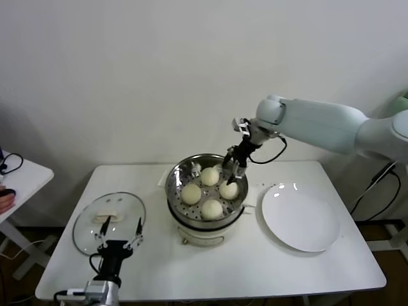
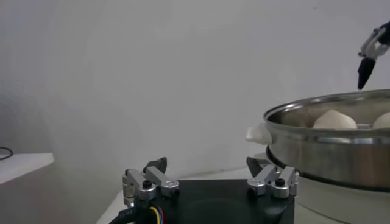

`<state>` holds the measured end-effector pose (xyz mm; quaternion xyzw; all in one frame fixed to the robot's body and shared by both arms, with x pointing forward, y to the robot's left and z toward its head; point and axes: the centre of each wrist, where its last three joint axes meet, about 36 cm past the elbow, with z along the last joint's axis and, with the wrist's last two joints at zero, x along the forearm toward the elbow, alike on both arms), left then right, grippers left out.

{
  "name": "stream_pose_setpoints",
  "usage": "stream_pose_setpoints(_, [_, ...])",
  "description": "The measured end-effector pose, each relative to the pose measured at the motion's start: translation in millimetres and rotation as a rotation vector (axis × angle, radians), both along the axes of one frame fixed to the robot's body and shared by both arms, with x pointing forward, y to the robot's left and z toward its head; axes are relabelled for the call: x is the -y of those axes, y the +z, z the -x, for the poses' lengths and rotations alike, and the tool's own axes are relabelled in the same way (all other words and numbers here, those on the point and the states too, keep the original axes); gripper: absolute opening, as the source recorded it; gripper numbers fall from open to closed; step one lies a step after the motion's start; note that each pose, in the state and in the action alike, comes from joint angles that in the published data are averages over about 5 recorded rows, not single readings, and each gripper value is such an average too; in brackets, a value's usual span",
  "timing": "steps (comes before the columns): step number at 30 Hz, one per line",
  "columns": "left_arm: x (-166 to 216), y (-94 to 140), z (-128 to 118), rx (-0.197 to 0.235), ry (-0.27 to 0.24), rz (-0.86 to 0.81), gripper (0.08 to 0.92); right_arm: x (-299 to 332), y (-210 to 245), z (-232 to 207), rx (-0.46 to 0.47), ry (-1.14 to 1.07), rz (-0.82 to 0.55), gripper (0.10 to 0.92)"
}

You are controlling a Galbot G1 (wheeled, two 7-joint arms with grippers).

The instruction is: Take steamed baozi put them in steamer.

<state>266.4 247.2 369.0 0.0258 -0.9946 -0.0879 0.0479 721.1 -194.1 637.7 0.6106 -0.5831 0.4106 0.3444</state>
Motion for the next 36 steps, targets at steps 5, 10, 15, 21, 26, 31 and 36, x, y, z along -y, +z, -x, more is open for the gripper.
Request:
stream_pose_setpoints(5, [-3.9,1.4,-2.3,0.006,0.007,-0.005,0.823,19.6,7.2,11.2,0.037,-0.021,-0.041,0.823])
stream_pose_setpoints(10, [-5.0,4.2,-5.9,0.015,0.015,-0.009,0.823,41.9,7.3,25.2,0.079,-0.055,-0.100,0.823])
stream_pose_setpoints(15, [-7.0,9.6,-10.5,0.031,0.017,-0.017,0.823,66.2,1.0,38.7,0.139,-0.094,-0.169,0.823])
stream_pose_setpoints(21, [-12.3,16.4,-13.7,0.049,0.005,-0.042,0.823,96.8,-17.3,60.0,0.234,-0.169,-0.284,0.823])
stream_pose_setpoints(26, [-15.8,20.3,-13.5,0.057,-0.021,-0.059,0.823,128.6,-43.1,86.2,0.317,-0.255,-0.392,0.823])
stream_pose_setpoints(31, [-19.2,21.2,-13.1,0.051,-0.050,-0.066,0.823,160.9,-65.7,114.4,0.400,-0.347,-0.481,0.823])
stream_pose_setpoints(36, [-19.6,21.3,-16.3,0.047,-0.063,-0.057,0.823,180.2,-88.1,140.8,0.487,-0.429,-0.563,0.823])
